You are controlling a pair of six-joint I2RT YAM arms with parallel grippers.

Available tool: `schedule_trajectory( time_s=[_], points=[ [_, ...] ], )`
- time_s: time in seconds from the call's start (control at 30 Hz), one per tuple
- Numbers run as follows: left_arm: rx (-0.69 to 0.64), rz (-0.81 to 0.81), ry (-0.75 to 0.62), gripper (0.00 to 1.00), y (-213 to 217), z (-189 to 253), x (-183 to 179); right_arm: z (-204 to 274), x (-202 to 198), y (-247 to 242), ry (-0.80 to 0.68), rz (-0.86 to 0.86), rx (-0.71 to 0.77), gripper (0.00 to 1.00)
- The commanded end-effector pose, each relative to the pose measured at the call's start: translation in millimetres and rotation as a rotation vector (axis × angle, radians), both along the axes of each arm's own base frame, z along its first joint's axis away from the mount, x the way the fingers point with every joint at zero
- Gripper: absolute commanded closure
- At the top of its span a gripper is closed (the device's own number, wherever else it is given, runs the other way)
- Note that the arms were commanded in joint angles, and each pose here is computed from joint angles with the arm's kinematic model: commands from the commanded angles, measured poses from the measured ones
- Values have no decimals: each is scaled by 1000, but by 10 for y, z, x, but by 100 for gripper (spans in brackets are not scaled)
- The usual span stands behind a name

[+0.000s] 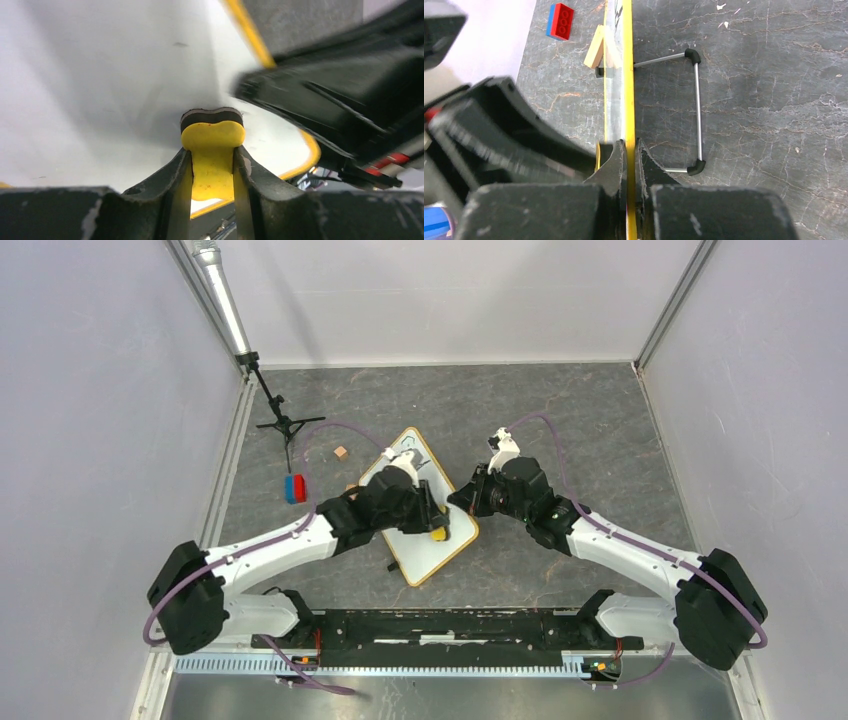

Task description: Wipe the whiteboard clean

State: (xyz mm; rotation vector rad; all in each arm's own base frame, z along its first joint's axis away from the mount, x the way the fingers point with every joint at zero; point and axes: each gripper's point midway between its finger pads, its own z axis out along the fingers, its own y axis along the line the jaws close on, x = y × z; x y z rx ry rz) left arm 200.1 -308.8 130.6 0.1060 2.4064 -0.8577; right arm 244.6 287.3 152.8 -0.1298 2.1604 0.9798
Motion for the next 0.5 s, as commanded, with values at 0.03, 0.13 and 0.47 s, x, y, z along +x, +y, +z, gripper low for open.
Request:
schedule_trajectory(
  time_s=[0.03,0.13,0.47],
  points=[
    [147,118,159,78,711,-740,85,193,-206,259,-8,124,57,100],
    [207,142,158,78,897,-784,154,187,-200,262,-8,125,53,100],
    [181,12,43,78,171,-396,-25,176,-198,302,2,134,55,100]
  ],
)
